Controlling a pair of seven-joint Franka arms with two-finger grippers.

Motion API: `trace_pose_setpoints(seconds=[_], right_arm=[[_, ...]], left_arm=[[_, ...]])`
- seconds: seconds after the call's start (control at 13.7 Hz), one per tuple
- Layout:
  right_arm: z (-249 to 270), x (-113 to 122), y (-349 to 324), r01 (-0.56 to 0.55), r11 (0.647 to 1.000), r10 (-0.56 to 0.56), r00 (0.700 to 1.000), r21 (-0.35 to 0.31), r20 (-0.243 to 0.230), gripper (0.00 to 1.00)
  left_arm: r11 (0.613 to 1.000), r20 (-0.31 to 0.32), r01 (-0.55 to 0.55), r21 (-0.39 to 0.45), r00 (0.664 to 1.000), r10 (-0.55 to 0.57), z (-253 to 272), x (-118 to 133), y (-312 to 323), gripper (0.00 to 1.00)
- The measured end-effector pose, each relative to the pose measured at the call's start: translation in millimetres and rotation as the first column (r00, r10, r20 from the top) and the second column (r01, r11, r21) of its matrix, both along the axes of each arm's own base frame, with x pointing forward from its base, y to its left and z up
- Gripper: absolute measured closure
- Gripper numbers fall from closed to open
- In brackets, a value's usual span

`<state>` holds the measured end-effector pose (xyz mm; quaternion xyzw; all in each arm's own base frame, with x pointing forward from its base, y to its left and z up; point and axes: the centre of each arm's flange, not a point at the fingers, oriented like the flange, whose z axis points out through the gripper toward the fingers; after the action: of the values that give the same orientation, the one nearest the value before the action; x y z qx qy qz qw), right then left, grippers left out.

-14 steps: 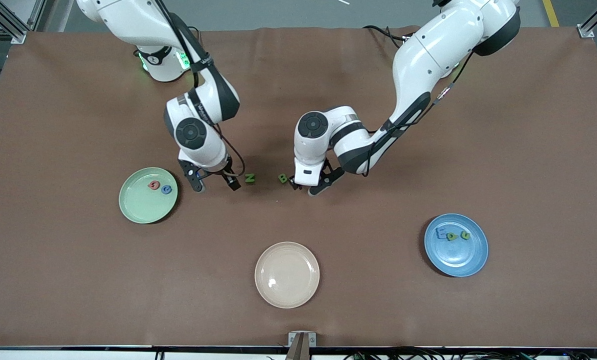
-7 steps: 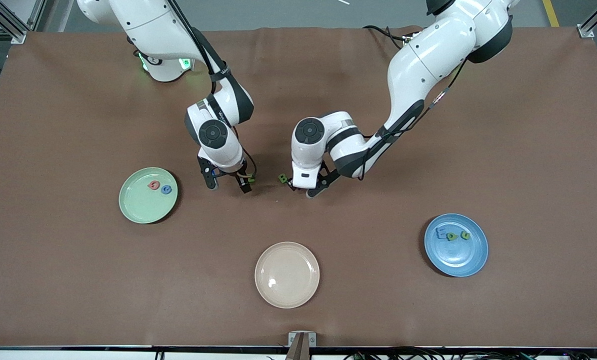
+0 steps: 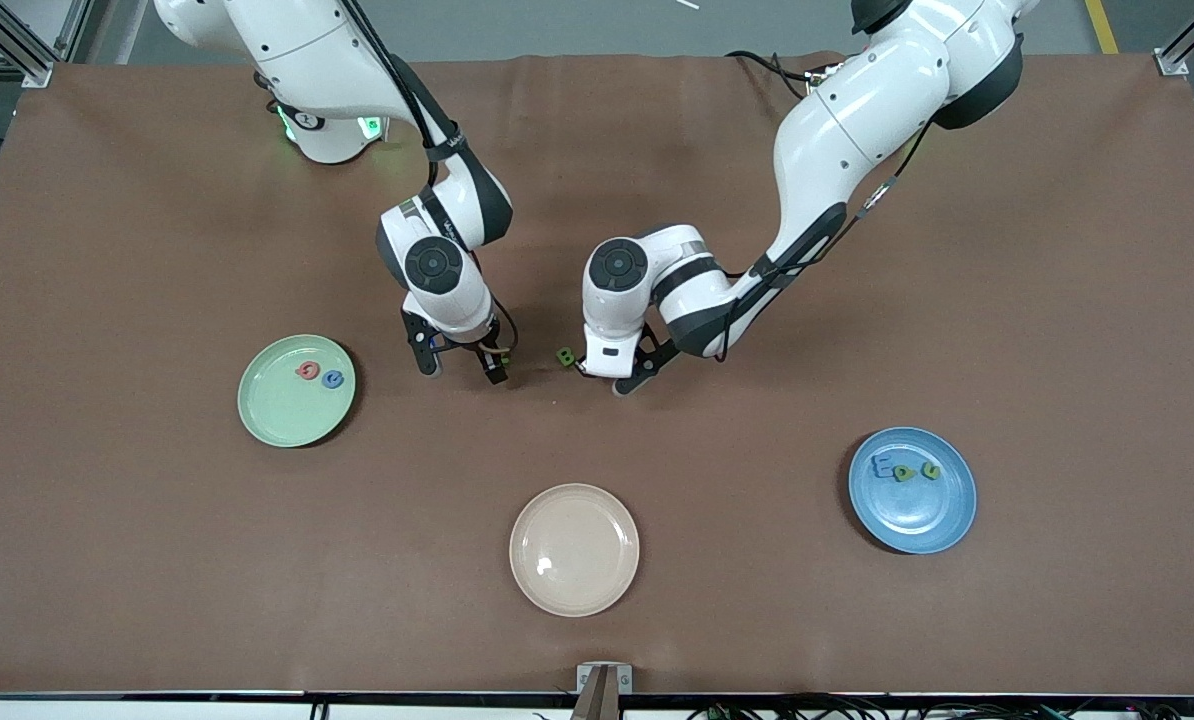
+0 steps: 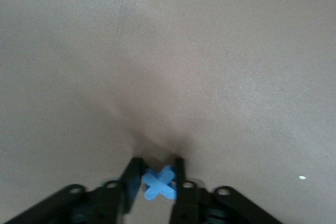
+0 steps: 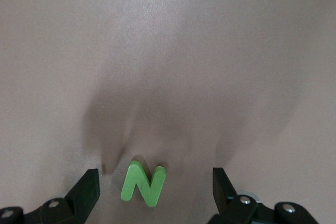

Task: Sort upper and lower case letters into plates
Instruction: 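Grasp the blue x with the left gripper while the right grasps green N, then drop the x into the blue plate while the right drops N in green plate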

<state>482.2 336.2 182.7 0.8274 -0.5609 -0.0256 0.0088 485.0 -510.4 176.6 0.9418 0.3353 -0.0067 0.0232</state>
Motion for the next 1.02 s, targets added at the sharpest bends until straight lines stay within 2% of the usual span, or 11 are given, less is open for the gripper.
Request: trace_pose_setpoints(seconds=[0.29,0.36,0.44,0.51,0.58,0.66,0.87,1.02], right_arm=[[-5,-1,1,0.0,1.0,0.0,1.0,-0.001,0.001,0.13],[-7,-2,2,-0.002,1.0,0.002,1.0,-0.001,0.002,0.17],[-9,-2,3,-0.003,1.0,0.003,1.0,-0.002,0.002,0.17],[-9,-1,4,-0.003,1.0,0.003,1.0,0.001,0.006,0.24],[-9,-1,4,-0.004,1.0,0.003,1.0,0.001,0.007,0.24],[-8,0,5,-0.004,1.0,0.004,1.0,0.003,0.011,0.32],[-3,0,8,-0.009,1.0,0.009,1.0,0.005,0.011,0.66],[-4,-1,8,-0.01,1.0,0.01,1.0,0.001,0.006,0.67]], left_arm=[[1.0,0.008,-0.012,-0.004,1.0,0.012,2,8,3,0.74],[1.0,0.015,-0.026,-0.007,1.0,0.026,5,16,8,0.74],[0.999,0.025,-0.047,-0.008,0.999,0.047,11,29,18,0.74],[0.997,0.036,-0.075,-0.005,0.997,0.075,20,45,31,0.74],[0.995,0.049,-0.103,-0.001,0.993,0.103,31,61,48,0.74],[0.991,0.063,-0.132,0.005,0.989,0.131,42,77,66,0.74],[0.986,0.08,-0.159,0.059,0.985,0.154,68,118,127,0.74],[0.986,0.063,-0.117,0.116,0.992,0.11,76,141,176,0.74]])
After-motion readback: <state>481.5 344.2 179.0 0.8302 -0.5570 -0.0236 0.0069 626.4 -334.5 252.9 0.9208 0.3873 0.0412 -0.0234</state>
